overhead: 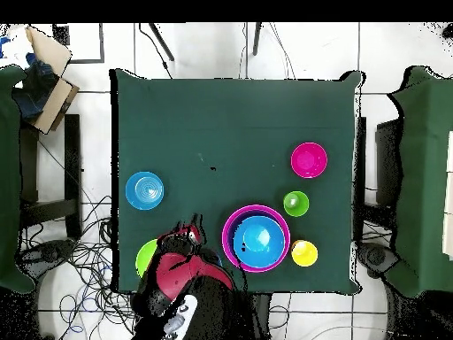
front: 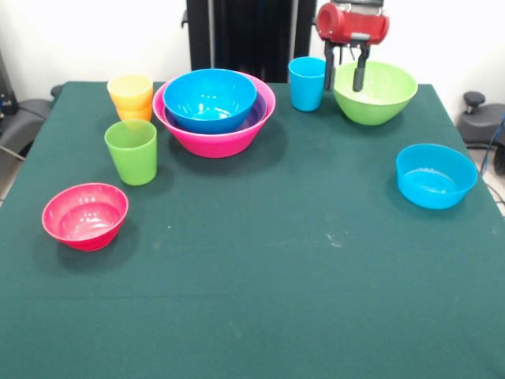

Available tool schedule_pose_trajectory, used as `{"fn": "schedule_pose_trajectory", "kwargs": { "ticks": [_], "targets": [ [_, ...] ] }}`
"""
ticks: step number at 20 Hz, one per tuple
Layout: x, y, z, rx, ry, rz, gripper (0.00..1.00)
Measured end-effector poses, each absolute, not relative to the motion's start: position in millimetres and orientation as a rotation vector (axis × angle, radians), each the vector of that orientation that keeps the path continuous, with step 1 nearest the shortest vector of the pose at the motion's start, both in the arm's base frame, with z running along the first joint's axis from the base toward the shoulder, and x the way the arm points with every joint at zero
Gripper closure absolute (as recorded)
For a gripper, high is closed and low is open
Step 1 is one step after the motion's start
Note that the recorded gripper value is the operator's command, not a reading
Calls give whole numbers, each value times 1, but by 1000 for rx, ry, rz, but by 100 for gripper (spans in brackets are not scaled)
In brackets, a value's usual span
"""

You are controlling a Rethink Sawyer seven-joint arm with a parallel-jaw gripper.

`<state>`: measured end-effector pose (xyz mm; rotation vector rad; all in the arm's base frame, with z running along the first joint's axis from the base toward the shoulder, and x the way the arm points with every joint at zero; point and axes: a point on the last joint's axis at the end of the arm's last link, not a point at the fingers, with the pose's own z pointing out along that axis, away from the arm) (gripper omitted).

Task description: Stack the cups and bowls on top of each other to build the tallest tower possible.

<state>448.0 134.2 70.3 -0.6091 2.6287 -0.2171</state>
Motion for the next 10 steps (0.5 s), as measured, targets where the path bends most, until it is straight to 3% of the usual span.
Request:
{"fn": "schedule_pose_trajectory", "kwargs": {
  "ticks": [10],
  "targets": [
    [446, 152, 84, -635, 2591, -224, 0]
  ]
}}
